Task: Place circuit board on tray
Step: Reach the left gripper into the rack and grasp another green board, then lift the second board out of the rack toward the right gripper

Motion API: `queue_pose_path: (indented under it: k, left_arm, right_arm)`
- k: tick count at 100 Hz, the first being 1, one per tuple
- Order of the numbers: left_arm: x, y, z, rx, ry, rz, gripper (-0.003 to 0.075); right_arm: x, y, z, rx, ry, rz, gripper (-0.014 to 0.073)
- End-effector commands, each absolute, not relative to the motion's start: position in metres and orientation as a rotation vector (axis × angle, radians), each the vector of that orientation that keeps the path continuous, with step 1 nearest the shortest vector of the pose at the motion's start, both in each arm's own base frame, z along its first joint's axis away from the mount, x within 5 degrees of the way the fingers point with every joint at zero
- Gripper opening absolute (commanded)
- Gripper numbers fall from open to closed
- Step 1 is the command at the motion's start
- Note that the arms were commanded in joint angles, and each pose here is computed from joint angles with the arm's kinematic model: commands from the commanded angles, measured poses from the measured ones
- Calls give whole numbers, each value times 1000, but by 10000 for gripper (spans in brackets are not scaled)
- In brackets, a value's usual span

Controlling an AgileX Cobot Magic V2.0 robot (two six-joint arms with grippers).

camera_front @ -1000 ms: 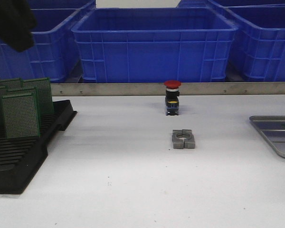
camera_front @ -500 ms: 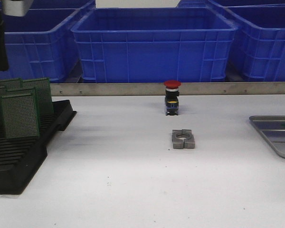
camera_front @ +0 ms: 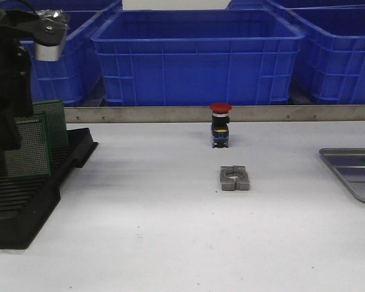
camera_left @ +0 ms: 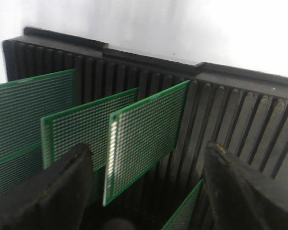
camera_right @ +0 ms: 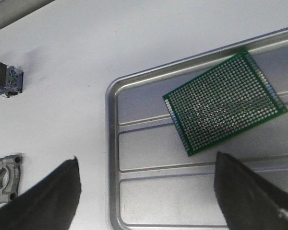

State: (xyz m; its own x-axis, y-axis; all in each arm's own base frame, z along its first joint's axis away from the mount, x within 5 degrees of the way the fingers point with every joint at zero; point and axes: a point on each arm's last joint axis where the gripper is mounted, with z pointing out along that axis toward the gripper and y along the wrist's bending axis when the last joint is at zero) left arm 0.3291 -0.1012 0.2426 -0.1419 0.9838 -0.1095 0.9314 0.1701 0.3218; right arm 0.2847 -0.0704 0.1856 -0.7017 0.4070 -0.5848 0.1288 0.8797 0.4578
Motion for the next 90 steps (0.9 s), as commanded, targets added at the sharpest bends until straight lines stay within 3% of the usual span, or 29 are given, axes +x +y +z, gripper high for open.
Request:
queue_pose_path:
  k: [1,10,17,38,72,90]
  left_arm:
    - [333,-102,258,1768,2118,276,461]
    - [334,-103,252,1780,2134,264,452]
    - [333,-103,249,1793,2161,239,392]
    - [327,-101,248,1840,2221,207,-18]
    - [322,-115,294,1849,2188,161,-20]
    - [312,-142,307,1838,2102,-40,-20]
  right_arm:
    - [287,-71,206,349,2258,513,590]
    - [287,-71,206,349,2258,512,590]
    - [287,-71,206,351,2258,509,590]
    - [287,-71,206,351,2258,509,590]
    - [284,-63,216,167,2237,526,590]
    - [276,-44,239,-199,2126,528,590]
